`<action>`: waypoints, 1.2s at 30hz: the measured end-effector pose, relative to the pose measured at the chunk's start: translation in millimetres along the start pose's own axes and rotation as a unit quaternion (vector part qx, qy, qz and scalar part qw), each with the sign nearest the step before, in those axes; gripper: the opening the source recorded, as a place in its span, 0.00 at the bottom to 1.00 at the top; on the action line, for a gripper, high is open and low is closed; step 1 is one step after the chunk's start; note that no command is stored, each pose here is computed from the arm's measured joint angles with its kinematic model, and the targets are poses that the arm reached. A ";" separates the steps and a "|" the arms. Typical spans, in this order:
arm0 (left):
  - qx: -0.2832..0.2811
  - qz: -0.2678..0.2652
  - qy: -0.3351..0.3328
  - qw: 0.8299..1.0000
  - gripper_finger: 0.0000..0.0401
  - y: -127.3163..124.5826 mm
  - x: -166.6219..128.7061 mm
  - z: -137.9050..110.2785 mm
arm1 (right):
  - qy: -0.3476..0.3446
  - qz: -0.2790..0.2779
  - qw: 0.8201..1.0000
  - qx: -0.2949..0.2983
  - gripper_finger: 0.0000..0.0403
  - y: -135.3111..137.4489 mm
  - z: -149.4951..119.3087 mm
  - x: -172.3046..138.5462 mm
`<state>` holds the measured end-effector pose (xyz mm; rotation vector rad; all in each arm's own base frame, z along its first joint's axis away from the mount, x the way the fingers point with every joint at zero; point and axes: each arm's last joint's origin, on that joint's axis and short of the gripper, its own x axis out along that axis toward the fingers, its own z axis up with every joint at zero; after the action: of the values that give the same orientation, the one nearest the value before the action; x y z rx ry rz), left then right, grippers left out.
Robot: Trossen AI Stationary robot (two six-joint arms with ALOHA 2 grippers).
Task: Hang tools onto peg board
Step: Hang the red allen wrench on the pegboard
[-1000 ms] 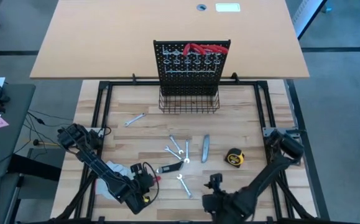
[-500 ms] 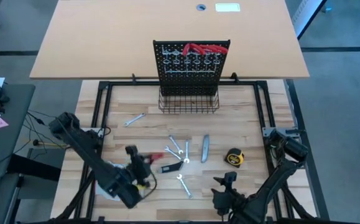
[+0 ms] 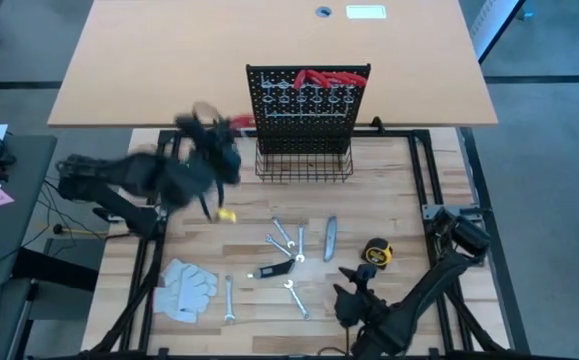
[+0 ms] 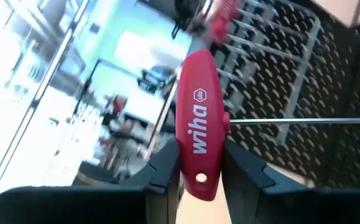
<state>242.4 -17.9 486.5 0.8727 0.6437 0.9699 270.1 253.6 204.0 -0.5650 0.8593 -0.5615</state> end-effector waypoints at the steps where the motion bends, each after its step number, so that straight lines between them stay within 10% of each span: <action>1: 0.003 -0.002 -0.015 1.000 0.20 10.1 6.7 1.8 | 0.004 -0.007 1.000 -0.001 0.66 -2.5 1.5 4.1; 8: 0.097 0.091 -0.097 0.986 0.20 50.4 42.0 17.0 | 0.045 -0.044 0.998 -0.002 0.66 -20.6 10.4 32.7; 19: 0.293 0.137 -0.092 0.942 0.20 26.9 110.5 27.0 | 0.054 -0.049 0.997 0.026 0.66 -26.1 17.3 47.8; 36: 0.291 0.167 -0.102 0.937 0.20 17.1 123.1 36.5 | 0.046 -0.041 0.998 0.028 0.66 -22.1 16.3 42.4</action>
<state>317.5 85.2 509.2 1.6292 0.6229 0.9835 301.0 213.6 204.5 -0.5280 0.9068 -0.6894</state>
